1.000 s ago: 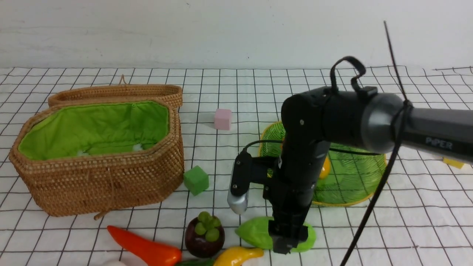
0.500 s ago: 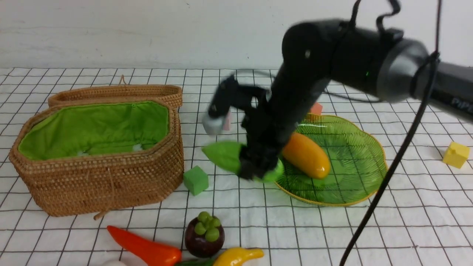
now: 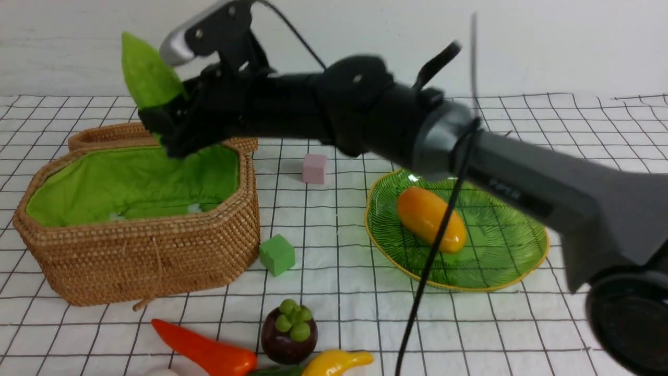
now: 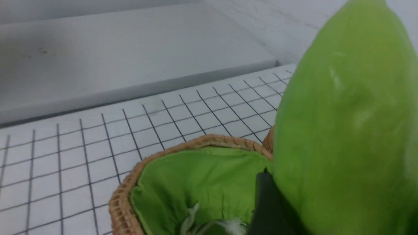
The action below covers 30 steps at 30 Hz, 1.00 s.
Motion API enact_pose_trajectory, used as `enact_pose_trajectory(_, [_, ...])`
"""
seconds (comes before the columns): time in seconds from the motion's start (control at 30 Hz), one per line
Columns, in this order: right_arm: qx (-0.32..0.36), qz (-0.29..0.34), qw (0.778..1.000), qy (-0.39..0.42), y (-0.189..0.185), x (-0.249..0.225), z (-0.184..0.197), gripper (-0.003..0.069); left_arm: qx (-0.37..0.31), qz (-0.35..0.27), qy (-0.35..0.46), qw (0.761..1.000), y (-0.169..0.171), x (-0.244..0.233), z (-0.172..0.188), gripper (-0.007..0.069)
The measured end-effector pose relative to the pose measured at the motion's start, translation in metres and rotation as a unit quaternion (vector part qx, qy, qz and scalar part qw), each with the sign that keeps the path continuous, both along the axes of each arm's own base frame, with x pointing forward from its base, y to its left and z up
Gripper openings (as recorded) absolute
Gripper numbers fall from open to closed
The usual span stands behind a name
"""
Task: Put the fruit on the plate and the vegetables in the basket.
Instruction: Take a chayote with your right arm and place it on the basket on the left, then use the right arm to grab a mangosteen and put it into the right plate
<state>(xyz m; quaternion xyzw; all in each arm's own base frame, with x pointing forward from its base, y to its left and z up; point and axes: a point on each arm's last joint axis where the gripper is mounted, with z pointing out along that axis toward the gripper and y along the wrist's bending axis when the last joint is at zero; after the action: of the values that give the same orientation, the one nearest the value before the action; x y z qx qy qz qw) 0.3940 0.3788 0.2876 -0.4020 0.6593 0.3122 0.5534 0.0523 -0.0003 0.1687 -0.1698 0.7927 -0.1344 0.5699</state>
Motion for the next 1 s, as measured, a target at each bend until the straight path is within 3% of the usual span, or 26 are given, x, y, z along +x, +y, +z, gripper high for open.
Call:
enact_pose_trajectory(0.1, [-0.009, -0.007, 1.000, 0.021, 0.010, 0.005, -0.033, 0.0442, 0.000, 0.000, 0.000, 1.000, 0.000, 0.000, 0.000, 0.0239])
enact_pose_trajectory(0.23, [-0.007, -0.011, 1.000, 0.027, 0.011, 0.005, -0.036, 0.0451, 0.000, 0.000, 0.000, 1.000, 0.000, 0.000, 0.000, 0.0239])
enact_pose_trajectory(0.33, [-0.004, -0.011, 1.000, 0.026, 0.011, 0.005, -0.034, 0.0515, 0.000, 0.000, 0.000, 1.000, 0.000, 0.000, 0.000, 0.0239])
enact_pose_trajectory(0.4, [-0.007, -0.006, 1.000, 0.019, 0.011, 0.004, -0.031, 0.0624, 0.000, 0.000, 0.000, 1.000, 0.000, 0.000, 0.000, 0.0239])
enact_pose_trajectory(0.5, [-0.008, 0.009, 1.000, 0.006, 0.009, -0.001, -0.019, 0.0676, 0.000, 0.000, 0.000, 1.000, 0.000, 0.000, 0.000, 0.0239])
enact_pose_trajectory(0.7, [-0.017, 0.104, 0.994, 0.002, -0.003, -0.030, 0.034, 0.0659, 0.000, 0.000, 0.000, 1.000, 0.000, 0.000, 0.000, 0.0239])
enact_pose_trajectory(0.8, [-0.115, 0.213, 0.969, 0.044, -0.022, -0.071, 0.063, 0.0650, 0.000, 0.000, 0.000, 1.000, 0.000, 0.000, 0.000, 0.0239])
enact_pose_trajectory(0.83, [-0.155, 0.222, 0.961, 0.058, -0.027, -0.077, 0.062, 0.0648, 0.000, 0.000, 0.000, 1.000, 0.000, 0.000, 0.000, 0.0239])
enact_pose_trajectory(0.9, [-0.224, 0.225, 0.942, 0.111, -0.038, -0.085, 0.057, 0.0648, 0.000, 0.000, 0.000, 1.000, 0.000, 0.000, 0.000, 0.0239])
enact_pose_trajectory(1.0, [-0.321, 0.165, 0.915, 0.180, -0.054, -0.081, 0.036, 0.0648, 0.000, 0.000, 0.000, 1.000, 0.000, 0.000, 0.000, 0.0239])
